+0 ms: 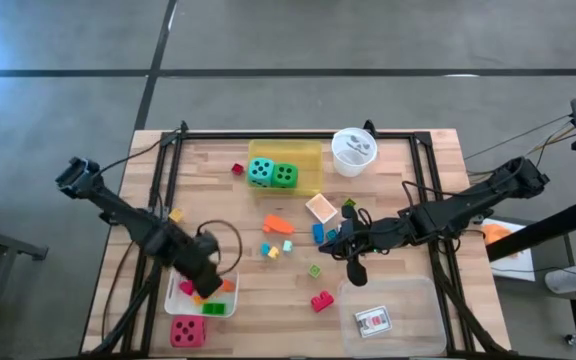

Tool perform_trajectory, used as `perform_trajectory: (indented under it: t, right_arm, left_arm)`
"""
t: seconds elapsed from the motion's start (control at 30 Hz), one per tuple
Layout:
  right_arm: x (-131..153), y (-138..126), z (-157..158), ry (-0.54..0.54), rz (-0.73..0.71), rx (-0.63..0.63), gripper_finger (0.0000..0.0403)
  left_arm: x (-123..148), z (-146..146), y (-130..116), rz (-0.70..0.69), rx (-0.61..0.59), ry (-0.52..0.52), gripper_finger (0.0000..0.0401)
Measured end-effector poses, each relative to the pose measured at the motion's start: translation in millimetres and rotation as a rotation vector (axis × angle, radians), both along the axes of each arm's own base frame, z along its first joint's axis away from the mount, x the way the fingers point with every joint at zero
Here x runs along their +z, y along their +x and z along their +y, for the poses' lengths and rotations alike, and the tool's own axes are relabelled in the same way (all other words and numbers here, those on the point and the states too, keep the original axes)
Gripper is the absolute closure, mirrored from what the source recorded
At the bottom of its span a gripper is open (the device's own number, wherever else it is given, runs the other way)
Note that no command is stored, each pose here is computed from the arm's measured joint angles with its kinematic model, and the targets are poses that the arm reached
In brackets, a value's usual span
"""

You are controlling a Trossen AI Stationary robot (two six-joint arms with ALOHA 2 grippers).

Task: Pick & Place Toys
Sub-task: Put the top red game piece into the white bin

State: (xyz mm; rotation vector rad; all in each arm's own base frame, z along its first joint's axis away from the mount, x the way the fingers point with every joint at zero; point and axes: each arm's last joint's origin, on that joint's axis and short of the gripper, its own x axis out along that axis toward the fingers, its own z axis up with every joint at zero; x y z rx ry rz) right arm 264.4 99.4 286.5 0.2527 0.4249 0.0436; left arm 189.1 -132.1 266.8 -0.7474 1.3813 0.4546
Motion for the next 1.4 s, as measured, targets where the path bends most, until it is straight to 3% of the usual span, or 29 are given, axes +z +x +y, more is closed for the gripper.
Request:
perform_trajectory:
  t: [0.27,0.73,1.4]
  right_arm:
    - [-1,1,0,0.000,0.004,-0.004,0.0394]
    - [-1,1,0,0.012,0.004,-0.011,0.0394]
    - [-1,1,0,0.013,0.003,-0.010,0.0394]
  left_arm:
    - [-18,-32,-9,0.085,0.037,0.031,0.0257]
    - [-68,-52,8,0.257,0.074,0.151,0.0257]
    - [-79,-51,7,0.261,0.070,0.172,0.0257]
